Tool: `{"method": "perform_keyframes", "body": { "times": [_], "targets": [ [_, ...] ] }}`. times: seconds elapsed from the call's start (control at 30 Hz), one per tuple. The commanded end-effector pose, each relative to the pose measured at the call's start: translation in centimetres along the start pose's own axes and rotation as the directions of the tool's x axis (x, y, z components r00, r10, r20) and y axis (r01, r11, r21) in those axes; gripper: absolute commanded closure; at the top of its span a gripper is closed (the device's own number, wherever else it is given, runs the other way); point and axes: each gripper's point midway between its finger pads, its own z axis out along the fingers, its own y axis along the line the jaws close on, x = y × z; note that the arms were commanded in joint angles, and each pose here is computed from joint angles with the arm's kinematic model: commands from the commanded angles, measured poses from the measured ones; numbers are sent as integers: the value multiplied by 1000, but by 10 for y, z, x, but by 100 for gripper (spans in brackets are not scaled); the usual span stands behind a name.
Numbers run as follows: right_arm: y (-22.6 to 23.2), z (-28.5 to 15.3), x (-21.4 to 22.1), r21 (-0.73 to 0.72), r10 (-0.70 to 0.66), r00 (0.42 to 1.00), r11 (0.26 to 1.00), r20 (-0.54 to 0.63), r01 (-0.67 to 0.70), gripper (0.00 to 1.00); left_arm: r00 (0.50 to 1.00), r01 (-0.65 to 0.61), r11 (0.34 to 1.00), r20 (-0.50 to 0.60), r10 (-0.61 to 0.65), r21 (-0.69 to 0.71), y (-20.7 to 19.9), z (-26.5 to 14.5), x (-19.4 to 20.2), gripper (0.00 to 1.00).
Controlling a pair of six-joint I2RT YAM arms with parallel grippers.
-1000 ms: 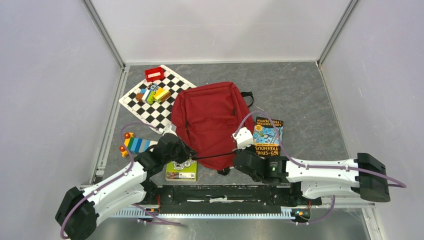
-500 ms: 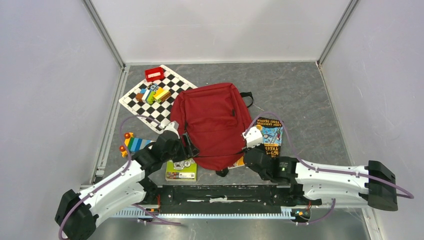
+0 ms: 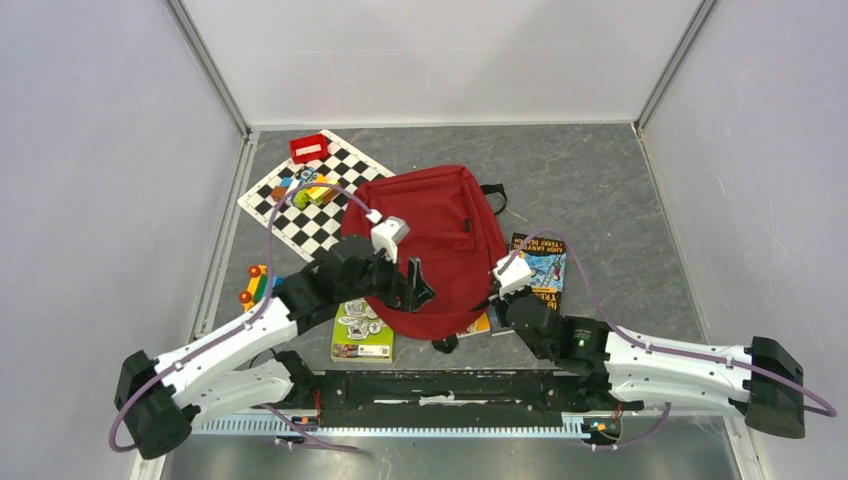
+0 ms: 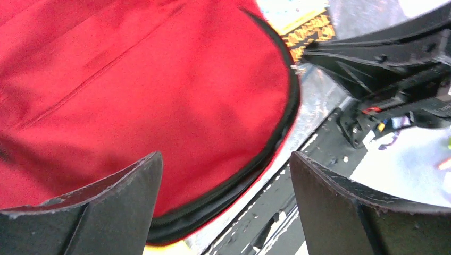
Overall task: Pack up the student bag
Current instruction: Unzip the student bag at the center of the board.
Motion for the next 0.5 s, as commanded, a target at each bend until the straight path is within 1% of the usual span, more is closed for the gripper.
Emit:
{"method": "perform_keyframes", "body": {
  "times": [0.0, 0.13, 0.23, 0.3, 0.47],
  "targets": [
    [8, 0, -17, -68, 45, 996, 997, 74, -40, 100, 981, -185, 950, 101, 165, 251, -51, 21, -20, 6],
    [7, 0, -15, -79, 64, 995, 995, 72, -58, 100, 983, -185, 939, 52, 178, 289, -62, 57, -16, 8],
    [4, 0, -14, -73, 86, 993, 994, 75, -81, 100, 984, -174, 930, 25, 175, 323, -72, 79, -14, 11],
    [3, 0, -12, -66, 98, 992, 993, 74, -93, 100, 984, -173, 924, 20, 177, 340, -78, 88, -13, 13],
    [2, 1, -8, -64, 101, 993, 993, 66, -97, 100, 984, -174, 916, 36, 173, 362, -88, 105, -12, 13]
  ]
}}
